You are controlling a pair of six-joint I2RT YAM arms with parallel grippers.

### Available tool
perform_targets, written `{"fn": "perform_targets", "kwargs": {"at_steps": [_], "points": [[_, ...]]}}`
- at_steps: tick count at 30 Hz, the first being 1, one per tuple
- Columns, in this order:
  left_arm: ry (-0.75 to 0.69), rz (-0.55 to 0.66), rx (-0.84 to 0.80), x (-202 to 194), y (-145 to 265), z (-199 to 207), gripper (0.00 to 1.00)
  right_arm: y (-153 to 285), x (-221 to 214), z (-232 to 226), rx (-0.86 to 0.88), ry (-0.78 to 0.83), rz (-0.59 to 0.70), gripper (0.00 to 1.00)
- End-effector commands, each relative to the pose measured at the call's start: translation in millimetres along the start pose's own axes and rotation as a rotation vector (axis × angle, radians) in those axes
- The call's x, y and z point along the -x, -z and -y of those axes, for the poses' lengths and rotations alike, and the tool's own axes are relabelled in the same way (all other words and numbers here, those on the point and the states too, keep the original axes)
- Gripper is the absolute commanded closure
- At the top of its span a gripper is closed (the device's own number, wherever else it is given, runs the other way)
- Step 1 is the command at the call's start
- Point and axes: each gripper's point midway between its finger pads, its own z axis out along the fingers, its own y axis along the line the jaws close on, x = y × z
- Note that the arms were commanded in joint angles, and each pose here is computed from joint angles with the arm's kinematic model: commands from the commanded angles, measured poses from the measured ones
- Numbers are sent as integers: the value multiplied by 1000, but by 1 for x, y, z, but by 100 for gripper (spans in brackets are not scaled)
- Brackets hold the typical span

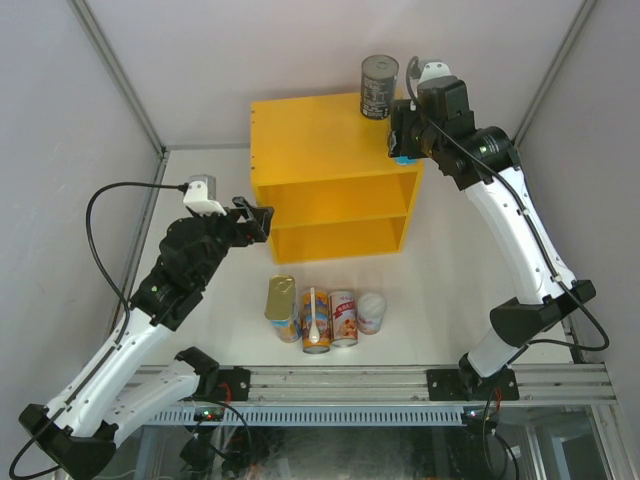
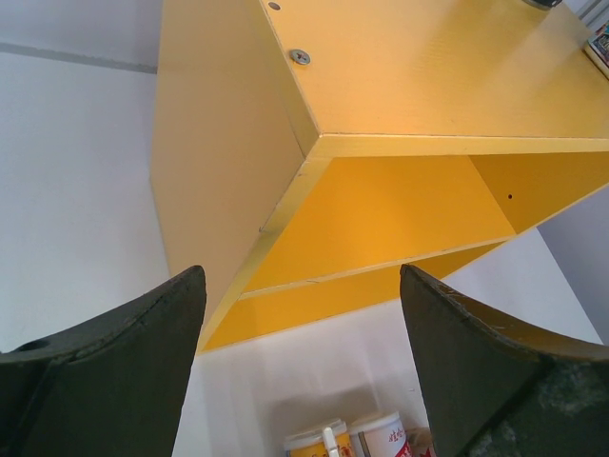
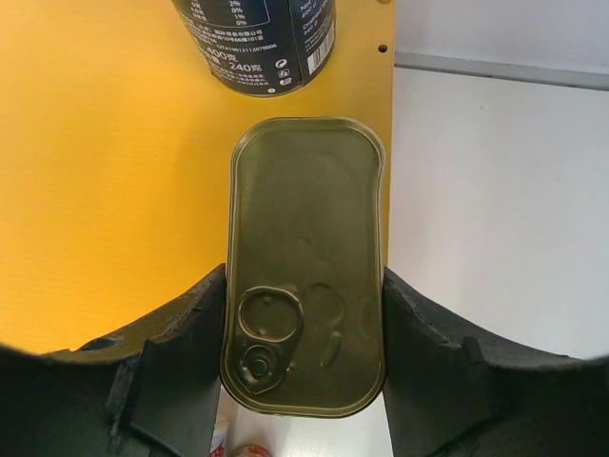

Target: Place and organize the canned foods onto the counter

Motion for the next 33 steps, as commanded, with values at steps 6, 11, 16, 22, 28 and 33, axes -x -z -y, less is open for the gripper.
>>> {"fn": "perform_targets", "kwargs": {"at_steps": [6, 11, 16, 22, 28, 33], "points": [[5, 24, -22, 7, 0, 5, 13, 4, 15, -3, 6, -68, 46, 79], [-2, 20, -23, 6, 1, 5, 13, 5, 15, -2, 1, -79, 48, 73], [-7, 19, -22, 6, 2, 4, 13, 5, 15, -3, -5, -86, 48, 68], [-12, 15, -25, 6, 2, 4, 12, 6, 16, -3, -8, -90, 54, 58], [-12, 12, -29, 5, 0, 5, 11, 7, 18, -3, -6, -87, 59, 45], [-17, 12, -26, 5, -1, 5, 10, 7, 20, -4, -1, -79, 62, 39]]}}
